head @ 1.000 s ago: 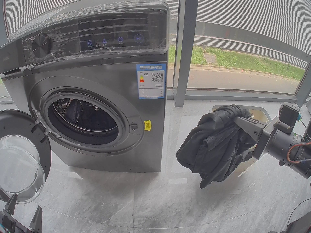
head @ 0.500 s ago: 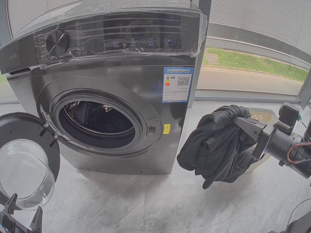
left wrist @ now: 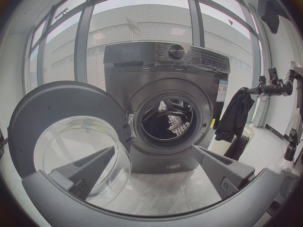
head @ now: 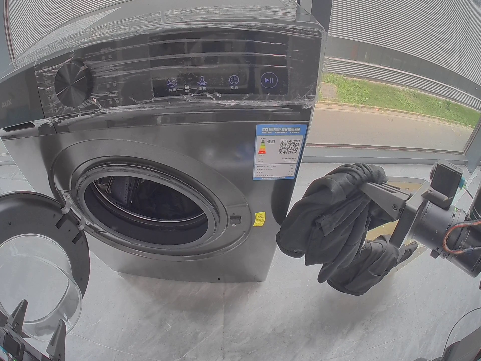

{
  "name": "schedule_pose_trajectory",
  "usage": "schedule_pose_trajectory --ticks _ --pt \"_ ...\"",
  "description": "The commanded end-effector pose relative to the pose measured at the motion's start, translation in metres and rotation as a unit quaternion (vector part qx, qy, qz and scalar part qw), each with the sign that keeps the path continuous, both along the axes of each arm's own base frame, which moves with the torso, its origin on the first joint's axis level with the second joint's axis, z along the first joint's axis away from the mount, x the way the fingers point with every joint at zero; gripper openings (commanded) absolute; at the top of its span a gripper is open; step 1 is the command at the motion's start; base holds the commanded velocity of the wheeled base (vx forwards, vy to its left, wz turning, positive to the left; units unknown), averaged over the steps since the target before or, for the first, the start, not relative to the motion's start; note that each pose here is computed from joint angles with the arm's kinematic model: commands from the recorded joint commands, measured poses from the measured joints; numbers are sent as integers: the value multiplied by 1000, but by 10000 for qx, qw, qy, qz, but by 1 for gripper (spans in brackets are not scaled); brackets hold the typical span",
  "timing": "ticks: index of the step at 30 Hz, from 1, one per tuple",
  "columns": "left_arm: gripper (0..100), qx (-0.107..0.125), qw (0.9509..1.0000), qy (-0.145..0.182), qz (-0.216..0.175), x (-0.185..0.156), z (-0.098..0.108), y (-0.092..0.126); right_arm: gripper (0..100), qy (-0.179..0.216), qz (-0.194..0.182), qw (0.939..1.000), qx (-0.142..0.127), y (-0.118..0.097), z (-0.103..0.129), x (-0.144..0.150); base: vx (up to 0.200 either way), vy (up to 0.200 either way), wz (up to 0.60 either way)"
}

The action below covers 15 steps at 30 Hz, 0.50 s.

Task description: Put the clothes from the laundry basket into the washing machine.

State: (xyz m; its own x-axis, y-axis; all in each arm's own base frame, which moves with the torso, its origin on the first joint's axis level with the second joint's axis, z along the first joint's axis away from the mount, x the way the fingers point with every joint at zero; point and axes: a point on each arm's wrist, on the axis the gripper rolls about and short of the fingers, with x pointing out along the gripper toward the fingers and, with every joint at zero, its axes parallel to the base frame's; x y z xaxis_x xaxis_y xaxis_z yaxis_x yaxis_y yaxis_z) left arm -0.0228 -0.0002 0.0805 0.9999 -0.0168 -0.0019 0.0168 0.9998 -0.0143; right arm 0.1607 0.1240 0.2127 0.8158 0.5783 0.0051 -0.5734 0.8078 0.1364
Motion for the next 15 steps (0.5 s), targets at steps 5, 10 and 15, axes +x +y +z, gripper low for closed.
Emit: schedule_pose_trajectory --ticks 5,10,15 --pt "100 10 10000 13 23 0 -5 0 0 8 0 10000 -7 0 0 0 0 200 0" --pt "100 2 10000 13 30 0 -5 0 0 -4 0 10000 3 0 0 0 0 200 0" --pt "100 2 10000 13 30 0 -5 0 0 -9 8 10000 -3 0 0 0 0 200 0"
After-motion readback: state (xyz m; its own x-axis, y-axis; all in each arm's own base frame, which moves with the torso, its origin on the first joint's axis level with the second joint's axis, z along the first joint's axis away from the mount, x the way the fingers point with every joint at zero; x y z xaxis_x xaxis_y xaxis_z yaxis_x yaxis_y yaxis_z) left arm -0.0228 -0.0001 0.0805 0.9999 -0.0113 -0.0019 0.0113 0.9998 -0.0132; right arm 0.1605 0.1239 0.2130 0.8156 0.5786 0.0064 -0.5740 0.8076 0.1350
